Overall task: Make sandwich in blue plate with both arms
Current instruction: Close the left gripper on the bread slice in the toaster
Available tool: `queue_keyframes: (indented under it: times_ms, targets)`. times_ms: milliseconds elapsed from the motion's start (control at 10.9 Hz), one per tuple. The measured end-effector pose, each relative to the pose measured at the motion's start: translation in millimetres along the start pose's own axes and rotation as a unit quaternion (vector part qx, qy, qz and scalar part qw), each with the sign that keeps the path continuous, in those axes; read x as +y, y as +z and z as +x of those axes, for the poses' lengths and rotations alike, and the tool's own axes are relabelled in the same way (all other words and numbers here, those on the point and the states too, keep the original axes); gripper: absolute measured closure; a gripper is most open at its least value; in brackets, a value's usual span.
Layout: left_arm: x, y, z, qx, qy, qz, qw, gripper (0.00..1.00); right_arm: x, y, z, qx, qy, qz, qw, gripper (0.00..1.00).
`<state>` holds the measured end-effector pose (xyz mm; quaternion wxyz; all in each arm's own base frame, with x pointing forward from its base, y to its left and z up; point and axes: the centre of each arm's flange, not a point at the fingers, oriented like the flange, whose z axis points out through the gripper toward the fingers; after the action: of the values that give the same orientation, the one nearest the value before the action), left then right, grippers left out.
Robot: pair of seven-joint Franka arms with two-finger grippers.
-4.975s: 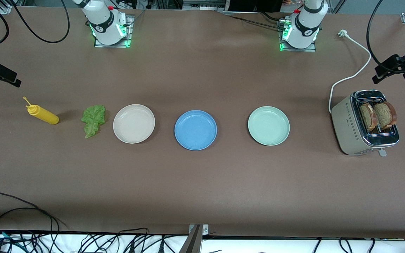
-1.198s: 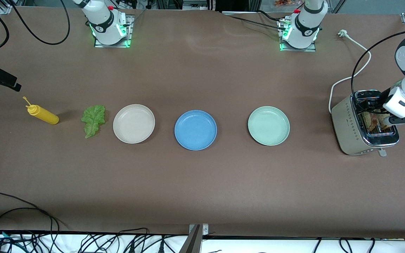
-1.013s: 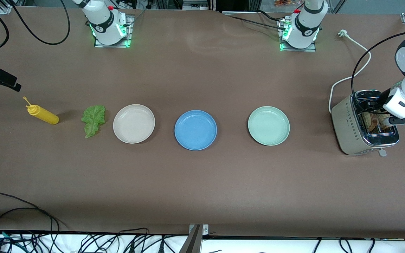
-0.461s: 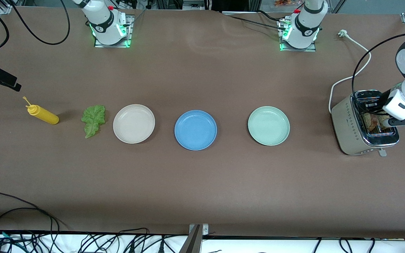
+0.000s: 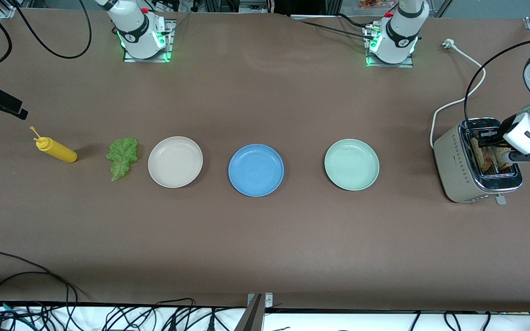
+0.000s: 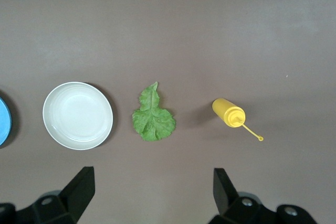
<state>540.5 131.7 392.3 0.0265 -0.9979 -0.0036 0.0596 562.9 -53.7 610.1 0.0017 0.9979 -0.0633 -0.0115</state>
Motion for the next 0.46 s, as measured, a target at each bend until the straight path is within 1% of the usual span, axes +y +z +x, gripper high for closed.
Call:
queue_keyframes:
  times_ms: [184,276,369,461]
  targets:
    - [0.1,0.3,-0.3,-0.002,0.001,0.0,1.0,0.72,0.0,0.0,0.0,0.0,0.0,0.0,1.0,0.0]
    - [0.3,0.5,-0.5,-0.002,0.001,0.0,1.0,0.7,0.0,0.0,0.0,0.0,0.0,0.0,1.0,0.0]
    - [0.3,0.5,-0.5,-0.003,0.001,-0.001,1.0,0.77,0.0,0.0,0.0,0.0,0.0,0.0,1.0,0.0]
    - [0.3,0.6,-0.6,-0.003,0.001,-0.001,1.0,0.88,0.0,0.0,0.0,0.0,0.0,0.0,1.0,0.0]
